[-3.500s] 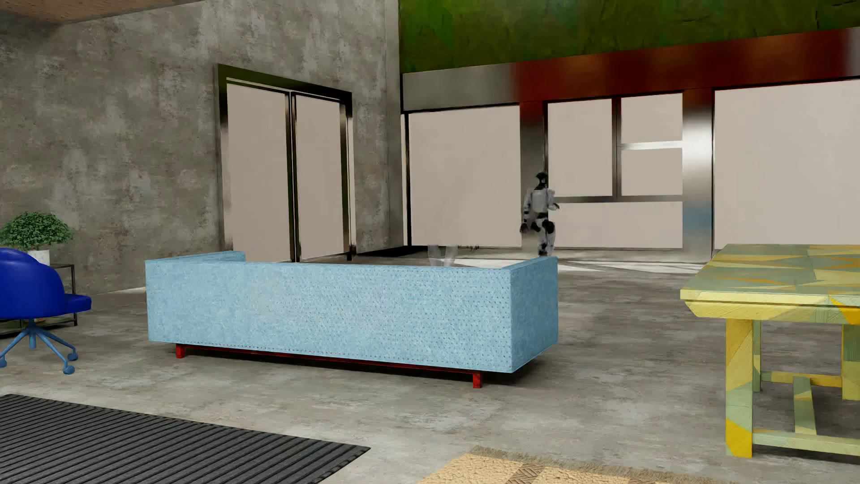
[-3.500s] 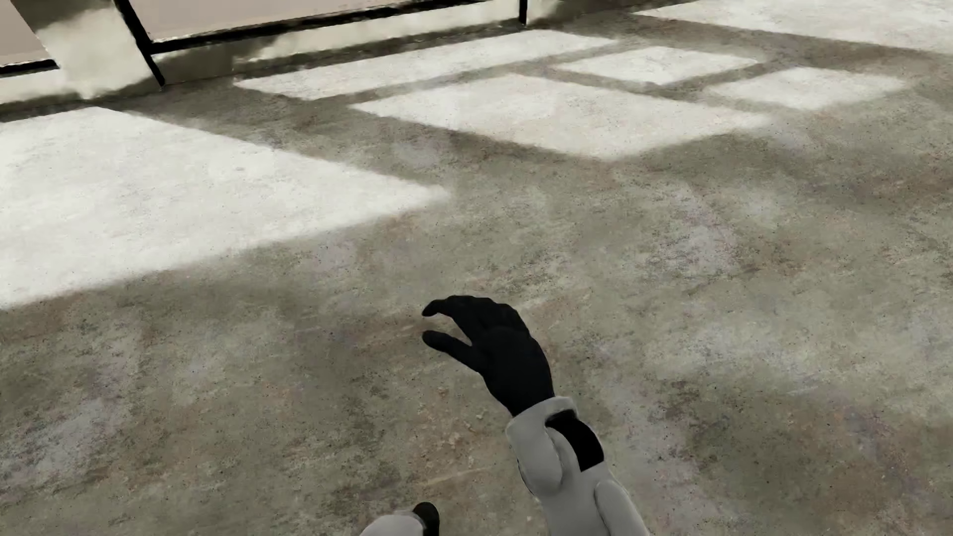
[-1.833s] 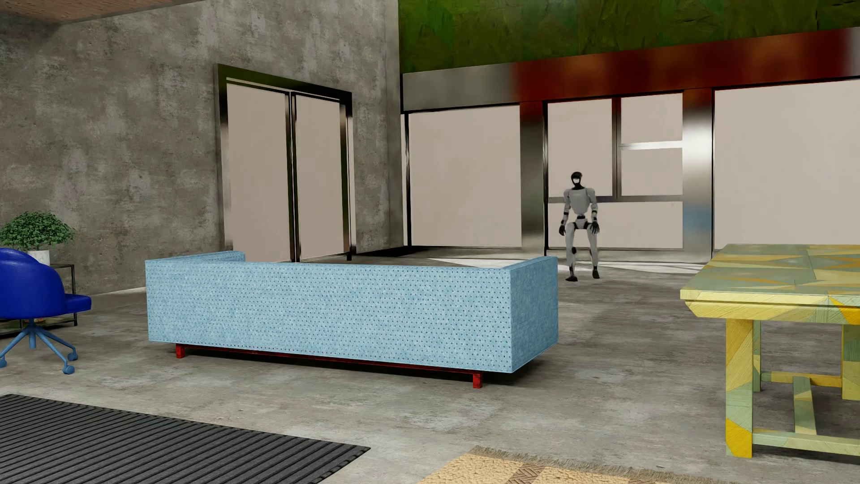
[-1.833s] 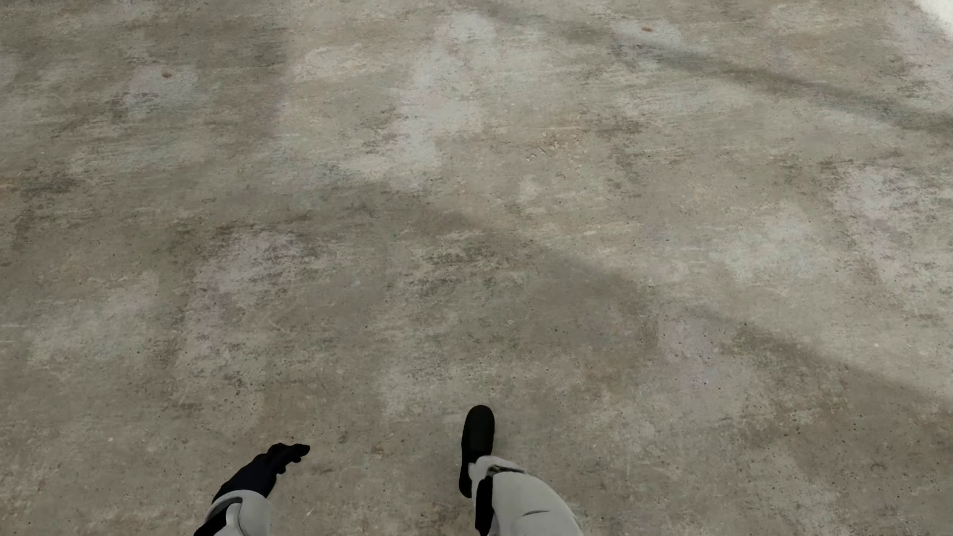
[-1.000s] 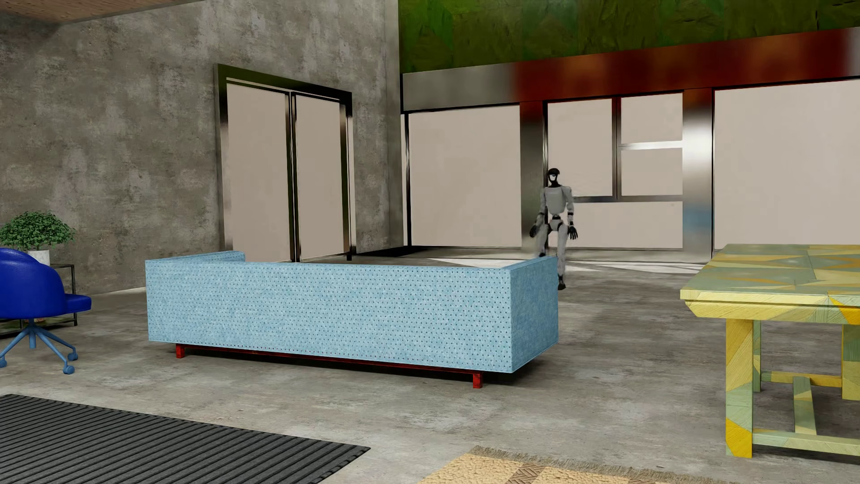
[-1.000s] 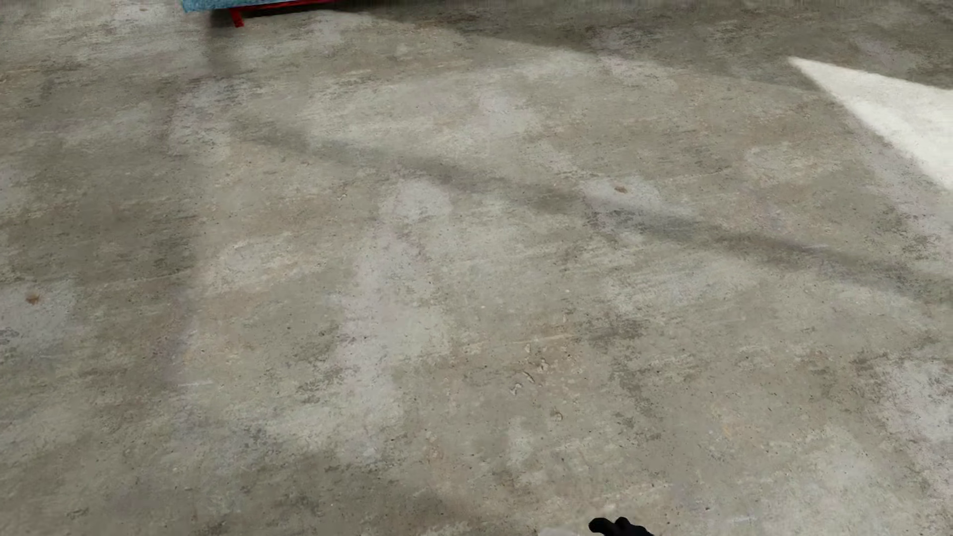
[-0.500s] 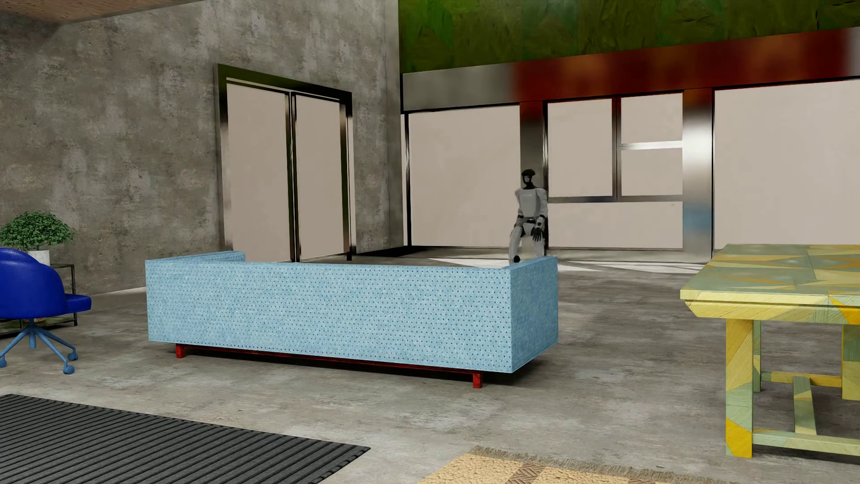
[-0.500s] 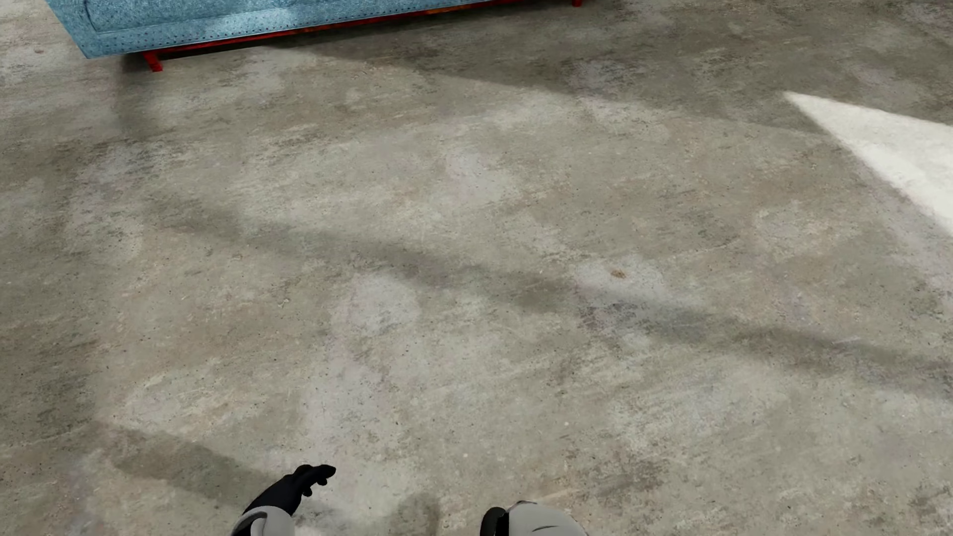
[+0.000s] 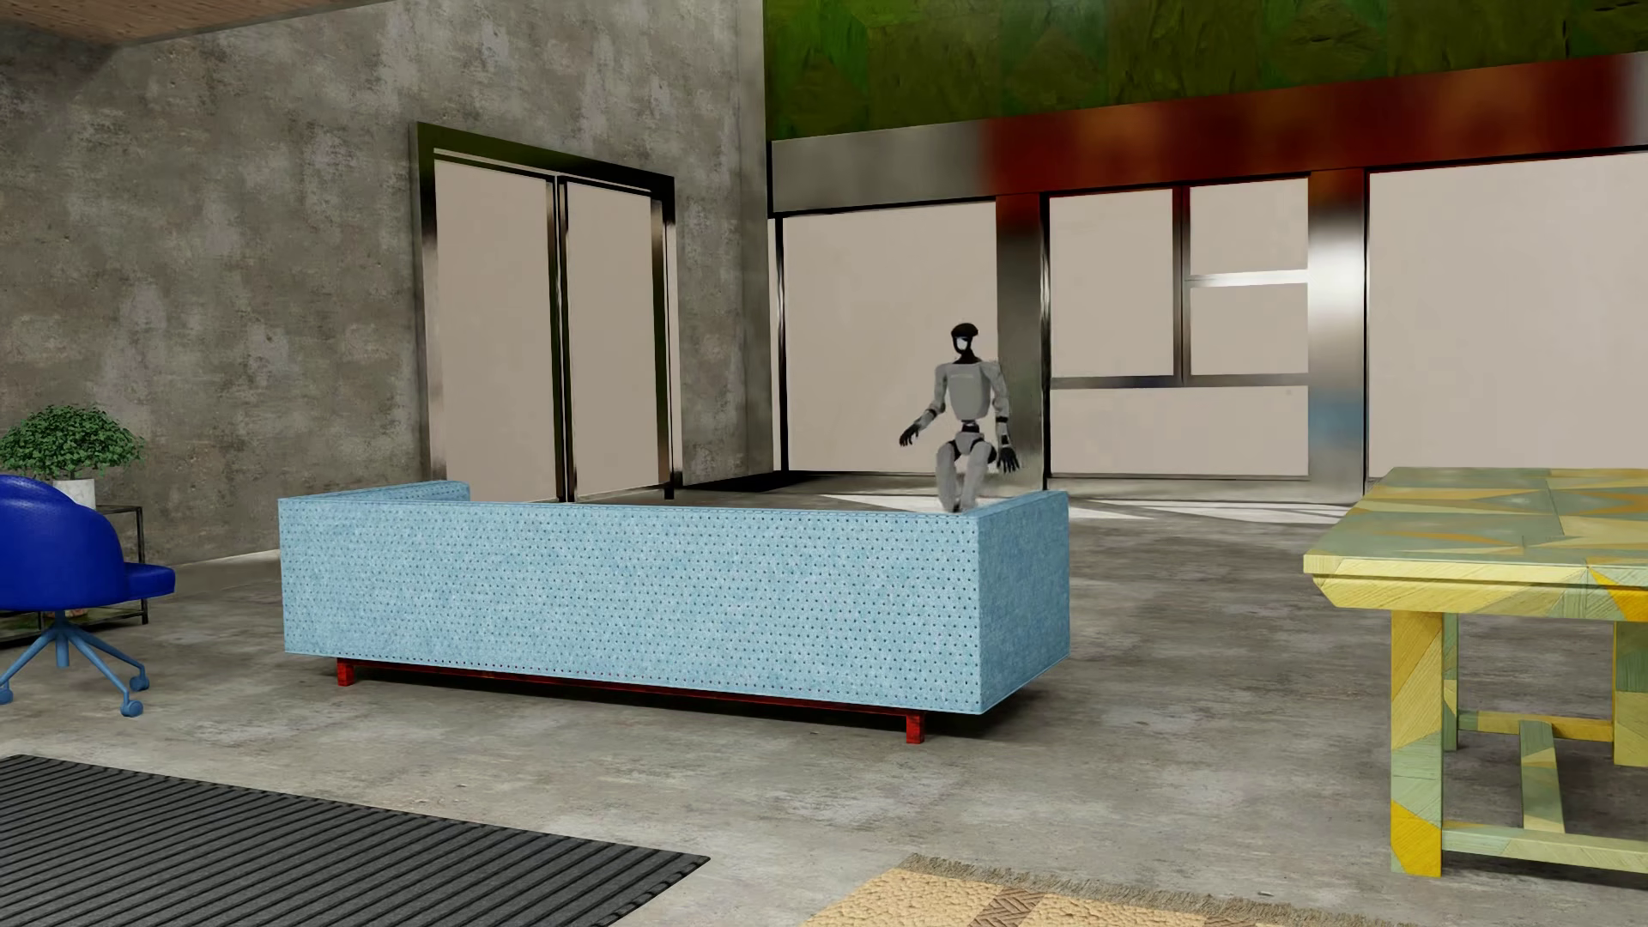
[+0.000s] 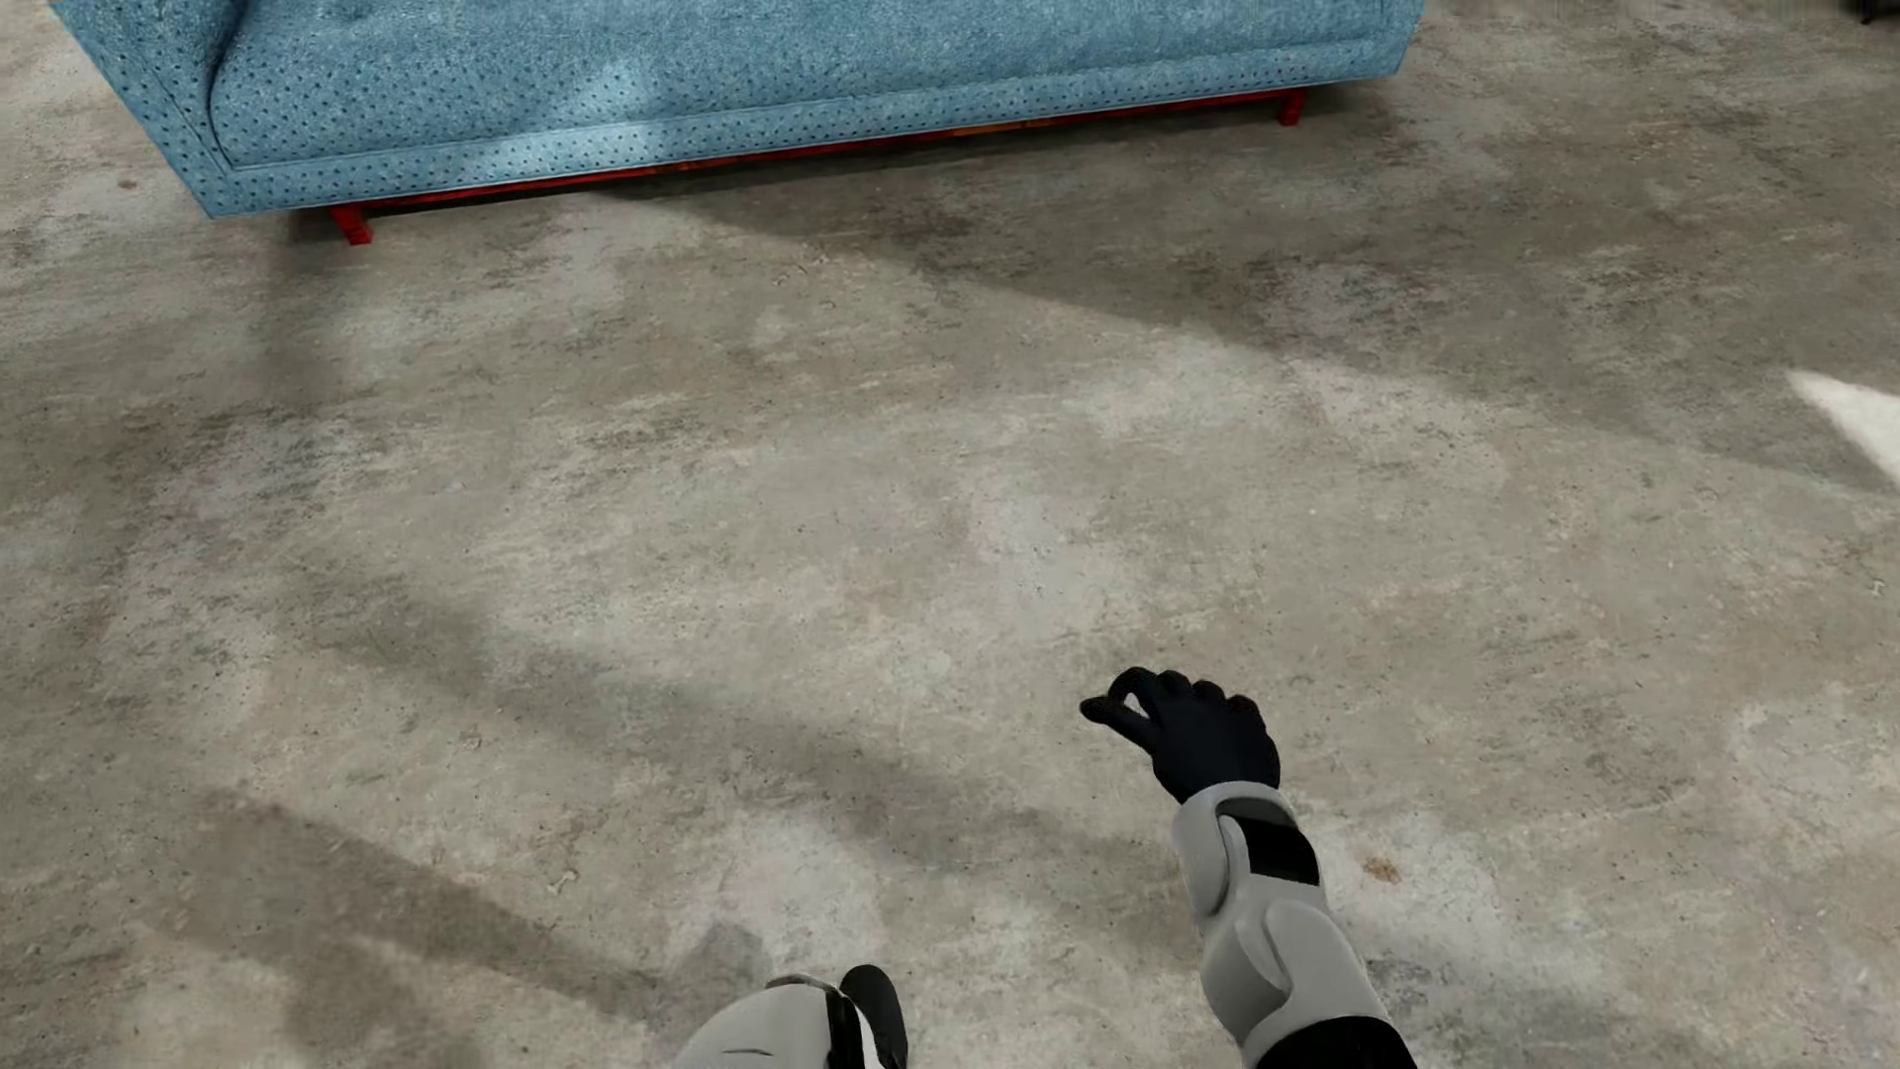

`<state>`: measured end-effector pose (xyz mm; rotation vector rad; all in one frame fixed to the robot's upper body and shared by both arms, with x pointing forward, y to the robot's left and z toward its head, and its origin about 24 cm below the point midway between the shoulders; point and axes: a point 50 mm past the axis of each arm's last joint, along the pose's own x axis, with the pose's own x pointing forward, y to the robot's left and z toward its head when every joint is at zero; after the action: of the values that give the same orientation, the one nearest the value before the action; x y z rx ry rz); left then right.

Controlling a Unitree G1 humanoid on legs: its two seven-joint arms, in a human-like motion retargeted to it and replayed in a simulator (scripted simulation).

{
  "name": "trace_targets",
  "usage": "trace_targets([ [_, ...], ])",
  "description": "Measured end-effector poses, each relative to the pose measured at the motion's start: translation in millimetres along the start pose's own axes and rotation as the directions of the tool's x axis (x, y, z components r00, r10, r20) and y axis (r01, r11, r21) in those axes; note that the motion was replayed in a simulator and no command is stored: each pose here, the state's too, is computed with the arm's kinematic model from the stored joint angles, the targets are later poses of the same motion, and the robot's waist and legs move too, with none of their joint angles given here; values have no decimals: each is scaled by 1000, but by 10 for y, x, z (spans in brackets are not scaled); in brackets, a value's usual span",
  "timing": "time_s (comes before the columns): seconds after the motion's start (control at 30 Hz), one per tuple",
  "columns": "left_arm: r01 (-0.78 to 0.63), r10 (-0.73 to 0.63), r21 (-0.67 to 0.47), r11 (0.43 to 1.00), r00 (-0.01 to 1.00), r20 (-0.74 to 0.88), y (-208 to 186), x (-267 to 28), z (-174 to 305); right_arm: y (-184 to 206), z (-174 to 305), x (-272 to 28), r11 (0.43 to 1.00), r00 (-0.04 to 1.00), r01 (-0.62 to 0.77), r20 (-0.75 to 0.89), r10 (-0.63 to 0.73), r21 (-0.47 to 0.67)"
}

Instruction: Move towards the sofa

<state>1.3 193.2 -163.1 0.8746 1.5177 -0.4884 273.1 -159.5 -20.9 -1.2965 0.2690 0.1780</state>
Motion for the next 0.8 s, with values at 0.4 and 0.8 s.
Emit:
trace_targets([
  [0.4,-559,484,4,829,722,494,1599,-613,1425,-1475,1534,-1759,563,228,-301,631,-741,770],
  [0.8,-344,362,-112,932,896,257,861,-247,590,-1587,1677,-1752,529,174,-77,533,-828,845],
])
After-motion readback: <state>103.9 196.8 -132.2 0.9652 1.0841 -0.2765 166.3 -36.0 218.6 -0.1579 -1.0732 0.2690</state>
